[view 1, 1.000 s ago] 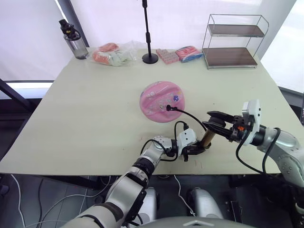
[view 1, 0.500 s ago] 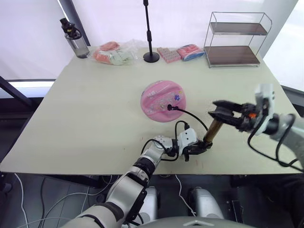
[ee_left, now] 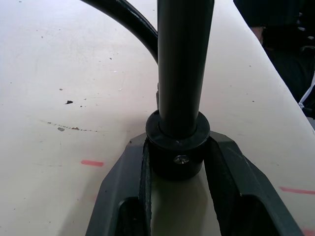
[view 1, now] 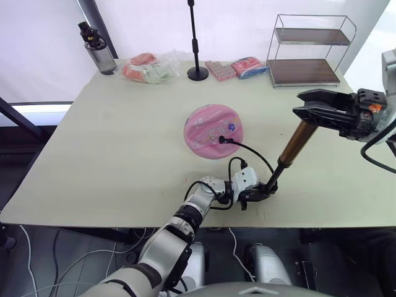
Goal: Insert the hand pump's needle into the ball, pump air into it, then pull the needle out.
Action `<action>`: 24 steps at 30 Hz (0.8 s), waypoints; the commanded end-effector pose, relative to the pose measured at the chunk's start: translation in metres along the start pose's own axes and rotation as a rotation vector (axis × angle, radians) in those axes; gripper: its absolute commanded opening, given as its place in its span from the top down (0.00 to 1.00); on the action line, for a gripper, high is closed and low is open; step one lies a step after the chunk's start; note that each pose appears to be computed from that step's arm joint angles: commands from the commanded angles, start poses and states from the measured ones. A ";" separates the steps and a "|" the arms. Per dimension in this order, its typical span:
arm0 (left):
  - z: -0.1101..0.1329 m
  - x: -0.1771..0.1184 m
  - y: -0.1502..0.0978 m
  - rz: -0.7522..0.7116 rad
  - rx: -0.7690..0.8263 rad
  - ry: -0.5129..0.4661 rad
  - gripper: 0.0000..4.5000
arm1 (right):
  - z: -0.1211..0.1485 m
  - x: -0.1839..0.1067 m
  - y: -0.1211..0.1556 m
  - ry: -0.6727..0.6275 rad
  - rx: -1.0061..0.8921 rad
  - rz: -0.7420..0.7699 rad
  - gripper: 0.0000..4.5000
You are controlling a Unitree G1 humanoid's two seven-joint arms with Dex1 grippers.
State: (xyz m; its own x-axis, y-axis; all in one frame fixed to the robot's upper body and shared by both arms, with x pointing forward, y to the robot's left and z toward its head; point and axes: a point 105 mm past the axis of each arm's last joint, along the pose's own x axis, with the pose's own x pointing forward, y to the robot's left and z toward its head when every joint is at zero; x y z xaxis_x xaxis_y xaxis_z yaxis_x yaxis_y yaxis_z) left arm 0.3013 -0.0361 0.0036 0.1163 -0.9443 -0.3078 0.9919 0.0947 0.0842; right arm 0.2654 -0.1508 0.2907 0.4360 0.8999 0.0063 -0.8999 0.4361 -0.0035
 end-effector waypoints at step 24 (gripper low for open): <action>-0.036 -0.007 -0.014 -0.020 -0.082 0.108 0.76 | -0.168 0.015 -0.012 0.159 0.077 -0.185 0.59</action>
State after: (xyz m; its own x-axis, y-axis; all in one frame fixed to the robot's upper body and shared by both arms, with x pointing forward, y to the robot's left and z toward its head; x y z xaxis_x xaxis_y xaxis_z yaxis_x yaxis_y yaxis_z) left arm 0.3019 -0.0319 -0.0008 0.1279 -0.9370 -0.3251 0.9909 0.1069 0.0819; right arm 0.2802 -0.1322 0.1573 0.5397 0.8409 -0.0413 -0.8403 0.5410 0.0348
